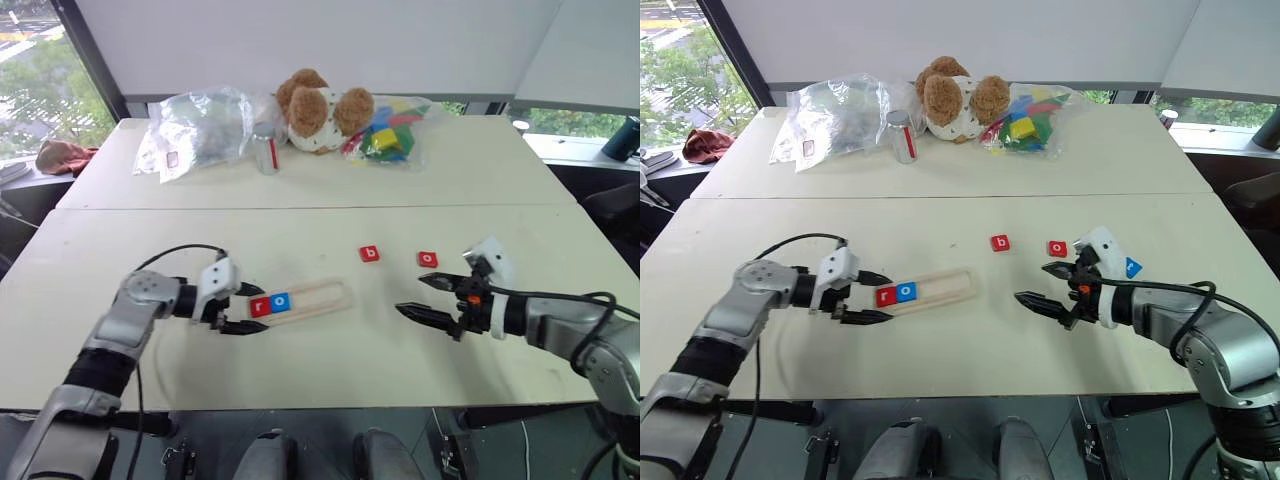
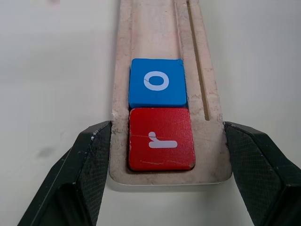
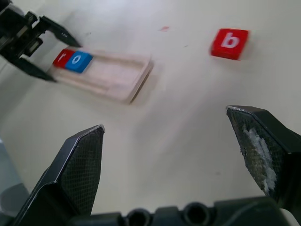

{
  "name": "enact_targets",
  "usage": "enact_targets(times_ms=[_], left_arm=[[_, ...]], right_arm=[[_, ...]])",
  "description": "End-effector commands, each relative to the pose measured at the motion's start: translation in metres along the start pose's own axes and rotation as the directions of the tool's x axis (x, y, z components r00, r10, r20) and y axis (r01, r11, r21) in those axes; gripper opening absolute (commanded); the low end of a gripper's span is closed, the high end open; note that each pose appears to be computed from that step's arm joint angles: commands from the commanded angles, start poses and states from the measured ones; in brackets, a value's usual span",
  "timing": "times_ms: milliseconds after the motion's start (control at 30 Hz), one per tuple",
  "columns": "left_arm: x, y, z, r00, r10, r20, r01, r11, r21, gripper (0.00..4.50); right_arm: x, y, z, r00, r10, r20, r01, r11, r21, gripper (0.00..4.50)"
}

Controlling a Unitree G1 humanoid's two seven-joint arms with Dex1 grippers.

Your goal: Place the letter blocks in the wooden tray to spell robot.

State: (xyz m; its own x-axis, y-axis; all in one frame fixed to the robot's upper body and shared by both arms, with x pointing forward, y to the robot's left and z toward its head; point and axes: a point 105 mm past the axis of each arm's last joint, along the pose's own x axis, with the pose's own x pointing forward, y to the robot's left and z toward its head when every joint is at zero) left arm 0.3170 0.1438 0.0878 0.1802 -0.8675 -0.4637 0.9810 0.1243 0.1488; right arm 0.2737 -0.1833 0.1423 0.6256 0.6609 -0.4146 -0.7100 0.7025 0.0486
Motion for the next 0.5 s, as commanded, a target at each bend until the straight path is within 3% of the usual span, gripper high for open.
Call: enact_targets(times_ms=[33,300,367,400,500], left_arm=[[0.016,0.003,0.010,0.999,-0.052,0.004,0.051,0.996,0.070,3.09],[0.042,0.007,0.010,0.990,-0.141,-0.027,0.143,0.985,0.100,3.09],[0.042,0.007,0.008,0.988,-0.150,-0.032,0.152,0.983,0.101,4.11],[0.042,0.007,0.009,0.988,-0.152,-0.026,0.154,0.984,0.094,4.40],[0.042,0.008,0.011,0.989,-0.148,-0.009,0.148,0.985,0.087,4.46]], right_arm=[[-0.011,-0.006,0.007,0.998,-0.058,0.025,0.059,0.998,-0.032,4.50],[-0.011,-0.007,0.004,0.992,-0.118,0.032,0.119,0.992,-0.033,4.50],[-0.010,-0.010,0.005,0.988,-0.146,0.042,0.147,0.988,-0.037,4.50],[-0.009,-0.011,0.005,0.987,-0.156,0.043,0.157,0.987,-0.039,4.50],[-0.006,-0.013,0.005,0.984,-0.175,0.045,0.177,0.983,-0.044,4.50]])
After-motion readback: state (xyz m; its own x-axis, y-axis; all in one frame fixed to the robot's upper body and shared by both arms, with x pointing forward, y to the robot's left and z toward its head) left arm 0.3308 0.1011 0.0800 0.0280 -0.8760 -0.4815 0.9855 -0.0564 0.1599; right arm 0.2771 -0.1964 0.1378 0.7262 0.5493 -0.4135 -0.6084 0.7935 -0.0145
